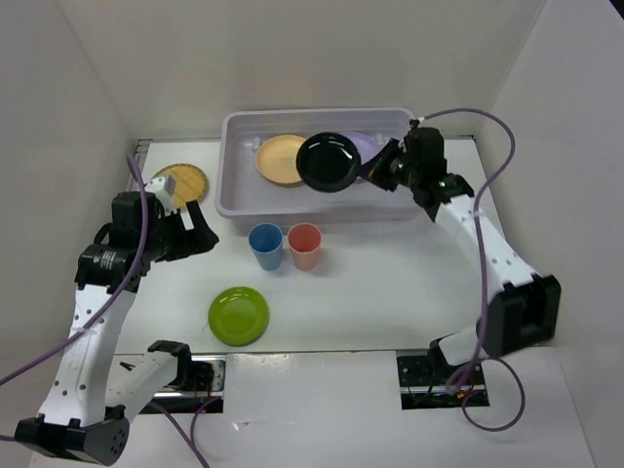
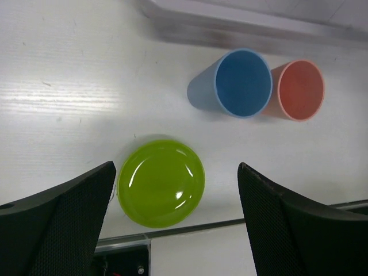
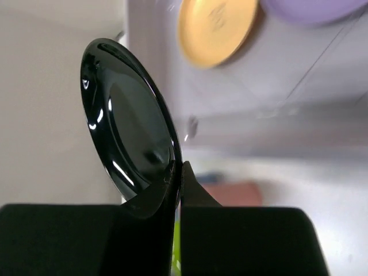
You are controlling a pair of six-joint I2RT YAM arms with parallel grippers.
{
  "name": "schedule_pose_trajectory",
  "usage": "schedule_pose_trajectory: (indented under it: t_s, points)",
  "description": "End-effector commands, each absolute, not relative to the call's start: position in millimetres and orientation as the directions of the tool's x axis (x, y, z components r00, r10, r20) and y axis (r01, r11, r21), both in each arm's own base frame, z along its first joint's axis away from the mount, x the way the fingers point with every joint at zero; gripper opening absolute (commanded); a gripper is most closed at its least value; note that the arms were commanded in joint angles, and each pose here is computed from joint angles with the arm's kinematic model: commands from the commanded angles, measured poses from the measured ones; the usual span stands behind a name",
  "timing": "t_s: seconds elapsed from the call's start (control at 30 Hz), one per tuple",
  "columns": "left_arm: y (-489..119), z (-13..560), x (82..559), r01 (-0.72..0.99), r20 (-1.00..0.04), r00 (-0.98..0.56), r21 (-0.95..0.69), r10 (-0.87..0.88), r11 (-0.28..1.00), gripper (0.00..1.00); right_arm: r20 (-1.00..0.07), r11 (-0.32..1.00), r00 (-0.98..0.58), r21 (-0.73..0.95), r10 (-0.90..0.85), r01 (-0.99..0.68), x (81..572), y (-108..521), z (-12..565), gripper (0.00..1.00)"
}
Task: Place the mixed dishes into the plastic bin
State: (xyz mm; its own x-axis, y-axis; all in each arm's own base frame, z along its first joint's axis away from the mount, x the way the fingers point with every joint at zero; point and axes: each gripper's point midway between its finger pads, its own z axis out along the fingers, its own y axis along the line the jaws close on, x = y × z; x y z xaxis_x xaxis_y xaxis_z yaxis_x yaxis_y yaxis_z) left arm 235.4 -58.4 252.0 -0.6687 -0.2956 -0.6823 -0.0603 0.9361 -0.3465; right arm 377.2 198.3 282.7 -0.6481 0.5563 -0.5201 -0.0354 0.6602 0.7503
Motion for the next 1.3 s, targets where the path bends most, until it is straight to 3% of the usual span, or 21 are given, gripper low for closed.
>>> schedule_pose_trajectory:
  t_s: [0.0, 0.17, 0.43, 0.7, 1.1, 1.2, 1.27]
  points:
    - [-62.7, 242.6, 223.5, -0.045, -0.664, -0.686, -0.369, -0.297, 0.928, 0.93, -0.575, 0.660, -0.583, 0.746, 0.573, -0.087, 440.9, 191.6, 293.8, 0.00]
    - [-64.3, 209.2, 204.9, -0.101, -0.589, -0.737, -0.389, -0.331, 0.916, 0.93, -0.571, 0.714, -0.582, 0.700, 0.579, 0.024, 513.4, 184.6, 232.4, 0.00]
    - [-76.6, 203.4, 192.7, -0.141, -0.529, -0.736, -0.492, -0.423, 0.859, 0.94, -0.505, 0.667, -0.545, 0.732, 0.670, 0.141, 581.6, 154.2, 179.5, 0.00]
    - [-81.0, 172.3, 180.7, -0.240, -0.433, -0.745, -0.535, -0.507, 0.810, 0.94, -0.481, 0.652, -0.504, 0.719, 0.717, 0.240, 619.0, 123.5, 156.7, 0.00]
    - [-84.8, 163.4, 174.0, -0.361, -0.336, -0.709, -0.582, -0.620, 0.728, 0.94, -0.457, 0.685, -0.537, 0.626, 0.709, 0.372, 631.0, 111.6, 105.5, 0.00]
    - [-89.0, 160.7, 171.7, -0.373, -0.313, -0.714, -0.588, -0.627, 0.718, 0.94, -0.454, 0.695, -0.551, 0.611, 0.700, 0.379, 628.7, 111.0, 99.7, 0.08]
    - [-89.8, 160.5, 171.5, -0.379, -0.310, -0.711, -0.587, -0.631, 0.715, 0.94, -0.454, 0.695, -0.551, 0.611, 0.700, 0.379, 628.6, 111.0, 99.7, 0.22]
